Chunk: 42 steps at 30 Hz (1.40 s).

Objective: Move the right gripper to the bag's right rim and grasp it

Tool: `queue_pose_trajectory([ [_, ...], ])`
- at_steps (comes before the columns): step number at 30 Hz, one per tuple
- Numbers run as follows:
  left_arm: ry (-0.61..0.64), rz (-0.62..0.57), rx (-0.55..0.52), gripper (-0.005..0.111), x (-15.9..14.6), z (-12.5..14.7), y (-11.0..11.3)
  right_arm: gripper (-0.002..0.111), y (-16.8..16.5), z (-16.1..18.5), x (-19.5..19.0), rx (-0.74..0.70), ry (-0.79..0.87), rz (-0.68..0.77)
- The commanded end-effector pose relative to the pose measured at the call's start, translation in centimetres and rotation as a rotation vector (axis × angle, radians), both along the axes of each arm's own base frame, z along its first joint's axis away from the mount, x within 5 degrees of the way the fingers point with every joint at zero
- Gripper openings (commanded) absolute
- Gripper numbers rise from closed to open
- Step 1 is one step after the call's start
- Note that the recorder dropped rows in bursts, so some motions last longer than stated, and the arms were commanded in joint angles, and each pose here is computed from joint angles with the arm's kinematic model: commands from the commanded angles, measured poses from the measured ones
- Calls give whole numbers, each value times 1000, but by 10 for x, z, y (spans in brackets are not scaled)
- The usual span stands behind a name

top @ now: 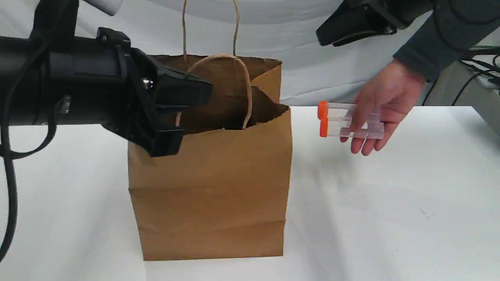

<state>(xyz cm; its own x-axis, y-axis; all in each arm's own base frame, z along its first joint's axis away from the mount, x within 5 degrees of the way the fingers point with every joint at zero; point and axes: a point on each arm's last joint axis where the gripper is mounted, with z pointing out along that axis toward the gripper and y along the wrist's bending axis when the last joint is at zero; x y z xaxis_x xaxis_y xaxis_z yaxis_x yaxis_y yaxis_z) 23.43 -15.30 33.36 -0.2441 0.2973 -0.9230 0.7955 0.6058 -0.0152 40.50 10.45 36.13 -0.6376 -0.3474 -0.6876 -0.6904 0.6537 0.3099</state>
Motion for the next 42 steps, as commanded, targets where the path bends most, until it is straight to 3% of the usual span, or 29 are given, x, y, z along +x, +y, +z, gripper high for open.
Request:
queue_pose_trajectory([
  [1,13,-7,-21,0,-2,2,-2,54,17,4,-1,8,-70,35],
  [13,13,-7,-21,0,-2,2,-2,54,49,0,4,-68,-206,45],
  [31,7,0,-19,0,-1,3,-2,53,78,-49,21,-63,-114,77],
  [34,4,-1,-16,0,-1,2,-2,42,85,-52,20,-54,-107,85],
  [38,4,-1,-16,0,-1,2,-2,1,89,-51,20,-44,-122,80],
  [42,10,1,-19,0,-1,2,-2,0,89,-51,21,-24,-101,48],
])
